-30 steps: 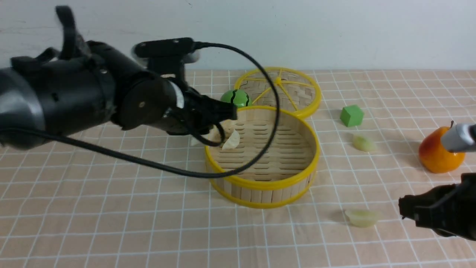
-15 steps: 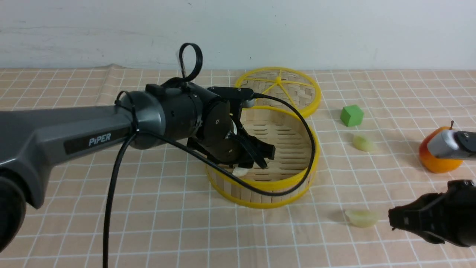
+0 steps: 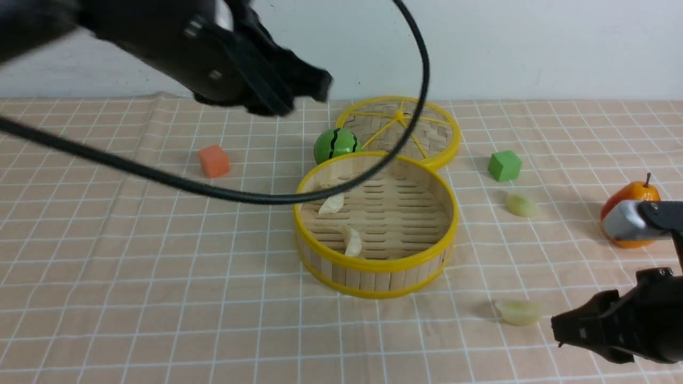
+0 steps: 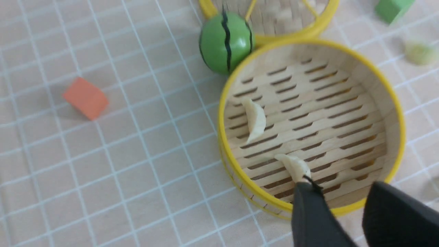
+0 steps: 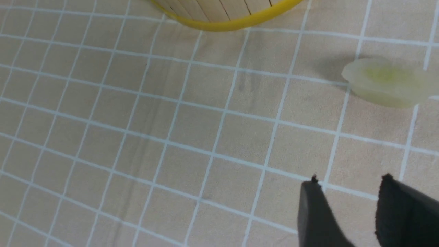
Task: Put the dumplings into the steamer on the table with the brown tablecloth.
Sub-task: 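Reach for and grasp a dumpling lying on the table beside the steamer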
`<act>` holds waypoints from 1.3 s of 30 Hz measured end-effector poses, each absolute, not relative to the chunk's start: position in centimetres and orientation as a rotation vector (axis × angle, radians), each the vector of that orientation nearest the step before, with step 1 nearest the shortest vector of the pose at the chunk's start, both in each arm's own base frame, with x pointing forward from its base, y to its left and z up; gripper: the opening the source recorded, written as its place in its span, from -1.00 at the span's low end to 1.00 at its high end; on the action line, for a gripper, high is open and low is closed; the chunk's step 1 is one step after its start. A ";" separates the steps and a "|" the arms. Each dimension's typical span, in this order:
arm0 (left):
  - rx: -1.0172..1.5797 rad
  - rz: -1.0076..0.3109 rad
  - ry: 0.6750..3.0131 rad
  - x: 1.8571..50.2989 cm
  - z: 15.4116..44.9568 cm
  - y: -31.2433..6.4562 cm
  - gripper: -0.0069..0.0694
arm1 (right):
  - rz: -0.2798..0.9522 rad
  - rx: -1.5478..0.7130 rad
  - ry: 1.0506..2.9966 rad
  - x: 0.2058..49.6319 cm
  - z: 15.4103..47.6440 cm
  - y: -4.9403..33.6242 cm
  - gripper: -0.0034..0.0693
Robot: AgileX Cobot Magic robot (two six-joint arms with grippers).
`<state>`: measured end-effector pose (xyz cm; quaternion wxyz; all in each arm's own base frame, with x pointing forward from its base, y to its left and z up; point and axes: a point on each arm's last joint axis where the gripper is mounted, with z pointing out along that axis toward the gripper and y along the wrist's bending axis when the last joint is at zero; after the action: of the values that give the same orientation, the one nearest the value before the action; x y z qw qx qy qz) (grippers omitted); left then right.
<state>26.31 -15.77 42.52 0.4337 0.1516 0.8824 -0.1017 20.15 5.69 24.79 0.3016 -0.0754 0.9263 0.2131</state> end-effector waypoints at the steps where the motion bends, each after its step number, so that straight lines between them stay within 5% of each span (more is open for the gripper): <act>1: 0.368 -0.264 2.167 24.2 43.7 -14.3 -0.54 | 0.541 -0.216 2.450 20.7 25.3 5.6 -0.02; 5: 0.358 -0.277 2.127 19.4 43.8 -11.1 -0.85 | 0.482 -0.247 2.439 22.8 26.5 5.6 0.15; 13: 0.253 -0.269 2.155 10.4 35.7 -4.8 -0.86 | 0.284 -0.358 2.450 33.6 27.2 5.7 0.20; 25: 0.316 0.065 2.201 7.1 25.3 -0.6 -0.86 | 0.029 -0.476 2.498 46.4 20.3 5.7 0.22; 29: 0.339 0.059 2.130 6.6 23.9 -0.2 -0.86 | -0.008 -0.455 2.537 47.6 17.2 5.5 0.22; 32: 0.331 0.046 2.073 6.3 24.2 0.1 -0.86 | -0.005 -0.430 2.557 48.0 16.0 5.5 0.12; 36: 0.325 0.047 2.033 6.0 24.4 0.3 -0.86 | 0.006 -0.417 2.576 47.9 15.9 5.6 -0.28; 39: 0.327 0.050 2.022 6.0 24.5 0.3 -0.86 | 0.007 -0.427 2.602 47.5 16.5 5.6 -0.35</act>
<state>6.04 0.34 24.53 0.5197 0.1363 0.8431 0.0210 47.45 5.62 16.47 0.2496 -0.1569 0.9556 0.0027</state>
